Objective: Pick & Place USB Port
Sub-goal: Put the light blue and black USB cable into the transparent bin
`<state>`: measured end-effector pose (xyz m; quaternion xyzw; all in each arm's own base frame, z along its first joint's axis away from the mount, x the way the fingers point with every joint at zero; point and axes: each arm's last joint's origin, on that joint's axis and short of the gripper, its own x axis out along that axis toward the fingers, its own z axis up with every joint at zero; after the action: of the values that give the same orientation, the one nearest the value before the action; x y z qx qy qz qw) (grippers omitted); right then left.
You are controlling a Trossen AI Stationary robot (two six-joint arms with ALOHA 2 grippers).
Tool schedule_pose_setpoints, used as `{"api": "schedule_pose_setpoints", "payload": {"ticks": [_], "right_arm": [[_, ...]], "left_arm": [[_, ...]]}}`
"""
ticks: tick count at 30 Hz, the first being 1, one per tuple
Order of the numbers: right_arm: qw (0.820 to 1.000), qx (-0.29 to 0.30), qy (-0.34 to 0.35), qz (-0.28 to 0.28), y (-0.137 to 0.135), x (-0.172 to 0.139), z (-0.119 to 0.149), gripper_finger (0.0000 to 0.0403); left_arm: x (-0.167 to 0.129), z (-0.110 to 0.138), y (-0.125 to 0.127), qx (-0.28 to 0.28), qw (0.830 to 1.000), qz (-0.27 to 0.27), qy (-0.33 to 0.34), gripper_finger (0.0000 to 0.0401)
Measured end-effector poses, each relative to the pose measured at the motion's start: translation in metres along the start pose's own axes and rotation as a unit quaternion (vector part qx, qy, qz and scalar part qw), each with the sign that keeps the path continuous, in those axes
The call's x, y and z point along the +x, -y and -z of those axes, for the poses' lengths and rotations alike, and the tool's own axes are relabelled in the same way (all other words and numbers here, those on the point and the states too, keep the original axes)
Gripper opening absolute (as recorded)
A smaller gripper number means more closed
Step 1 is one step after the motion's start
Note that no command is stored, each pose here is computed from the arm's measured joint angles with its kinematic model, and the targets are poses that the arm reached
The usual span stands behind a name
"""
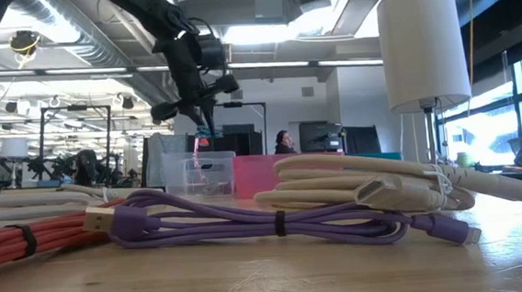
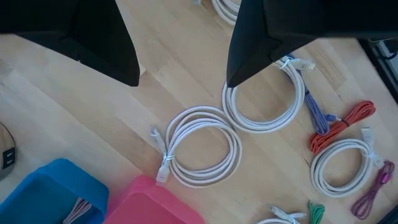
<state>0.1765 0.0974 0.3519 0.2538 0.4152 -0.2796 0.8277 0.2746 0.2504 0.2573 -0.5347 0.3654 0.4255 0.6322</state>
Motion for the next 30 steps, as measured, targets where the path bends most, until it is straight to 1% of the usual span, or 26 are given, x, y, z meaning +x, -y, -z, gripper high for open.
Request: {"api": "schedule_pose_setpoints", "payload": {"ticks": [6, 13, 18, 26, 30], "right_arm": [[1.0, -0.006, -0.003, 0.013, -0.006, 0.006, 0.002, 0.0245], [0.999, -0.016, -0.024, 0.02, -0.012, 0.013, 0.006, 0.0245], [0.999, -0.022, -0.026, 0.021, -0.015, 0.014, 0.009, 0.0245], [0.999, -0.02, -0.025, 0.019, -0.015, 0.014, 0.009, 0.0245], [0.999, -0.019, -0.024, 0.018, -0.015, 0.014, 0.009, 0.0245]], "left_arm": [[0.01, 0.0, -0.003, -0.025, 1.0, -0.018, -0.002, 0.0019], [0.031, 0.004, -0.018, -0.047, 0.997, -0.047, -0.031, 0.0018], [0.041, 0.008, -0.027, -0.058, 0.996, -0.054, -0.036, 0.0018], [0.06, 0.011, -0.037, -0.077, 0.996, -0.031, -0.026, 0.0018], [0.068, 0.015, -0.042, -0.086, 0.995, -0.03, -0.029, 0.0018]]}}
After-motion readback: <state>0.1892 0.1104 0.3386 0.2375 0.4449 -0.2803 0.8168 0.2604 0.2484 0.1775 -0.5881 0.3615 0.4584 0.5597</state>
